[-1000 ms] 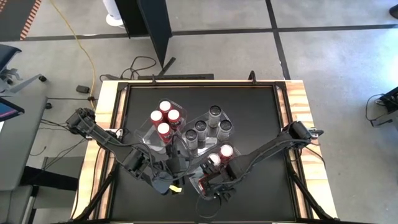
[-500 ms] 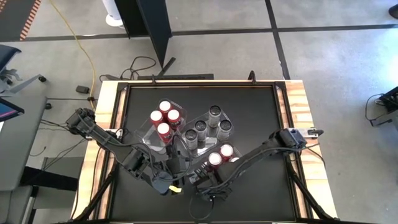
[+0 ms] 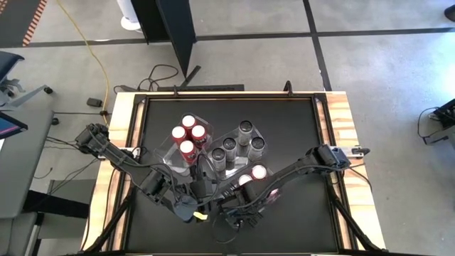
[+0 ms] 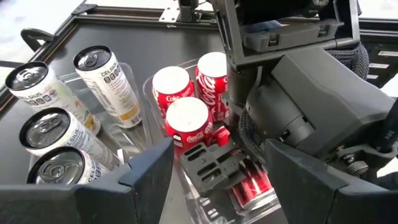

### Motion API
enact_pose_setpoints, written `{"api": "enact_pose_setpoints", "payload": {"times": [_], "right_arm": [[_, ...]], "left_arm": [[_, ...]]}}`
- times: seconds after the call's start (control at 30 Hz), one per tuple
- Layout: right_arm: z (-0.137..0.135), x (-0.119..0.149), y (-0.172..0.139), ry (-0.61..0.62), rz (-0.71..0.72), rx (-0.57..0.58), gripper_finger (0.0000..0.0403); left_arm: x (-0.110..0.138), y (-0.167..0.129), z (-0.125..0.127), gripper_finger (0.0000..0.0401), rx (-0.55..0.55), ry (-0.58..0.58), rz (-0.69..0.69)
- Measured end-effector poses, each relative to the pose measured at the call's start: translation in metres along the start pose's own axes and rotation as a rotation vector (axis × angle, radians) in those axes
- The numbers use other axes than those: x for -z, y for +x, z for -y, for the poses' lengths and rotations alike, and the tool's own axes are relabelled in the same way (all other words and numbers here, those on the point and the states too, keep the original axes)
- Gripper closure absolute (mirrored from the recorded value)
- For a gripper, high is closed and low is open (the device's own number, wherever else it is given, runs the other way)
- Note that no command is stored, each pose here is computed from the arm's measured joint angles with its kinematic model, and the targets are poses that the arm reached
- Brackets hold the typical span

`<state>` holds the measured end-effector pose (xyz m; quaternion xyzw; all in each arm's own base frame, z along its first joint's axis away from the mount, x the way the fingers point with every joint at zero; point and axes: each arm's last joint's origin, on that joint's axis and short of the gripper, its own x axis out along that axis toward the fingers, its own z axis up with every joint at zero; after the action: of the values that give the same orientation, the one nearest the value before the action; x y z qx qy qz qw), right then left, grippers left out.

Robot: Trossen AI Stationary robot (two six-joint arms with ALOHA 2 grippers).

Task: Sort soda cans
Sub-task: Put the red soda can into the right transparent bin

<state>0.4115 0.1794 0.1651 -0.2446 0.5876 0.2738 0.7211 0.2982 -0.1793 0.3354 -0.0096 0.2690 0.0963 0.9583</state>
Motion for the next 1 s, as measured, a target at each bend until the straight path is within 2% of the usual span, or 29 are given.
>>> {"api": "enact_pose_setpoints", "payload": {"times": [0.2,0.43,0.53,0.7,0.83,1.0], "right_arm": [[0.001,0.003,0.007,0.035,0.03,-0.019,0.0113],[0.0,0.005,0.012,0.087,0.037,-0.034,0.0058],[-0.001,0.007,0.019,0.1,0.031,-0.1,0.0036],[0.001,0.006,0.018,0.122,0.049,-0.115,0.0025],[0.001,0.006,0.018,0.122,0.045,-0.112,0.0041],[-0.001,0.007,0.017,0.119,0.034,-0.107,0.0098]], "left_arm": [[0.0,0.0,0.0,0.0156,-0.006,-0.003,0.004],[0.0,0.0,0.0,0.0156,-0.004,0.002,-0.001],[0.0,0.0,0.0,0.0156,0.009,-0.002,-0.001],[-0.001,0.0,0.001,0.0156,0.009,-0.007,0.006],[-0.001,0.0,0.001,0.0156,0.01,-0.007,0.007],[-0.001,0.0,0.001,0.0156,0.011,-0.005,0.004]]}}
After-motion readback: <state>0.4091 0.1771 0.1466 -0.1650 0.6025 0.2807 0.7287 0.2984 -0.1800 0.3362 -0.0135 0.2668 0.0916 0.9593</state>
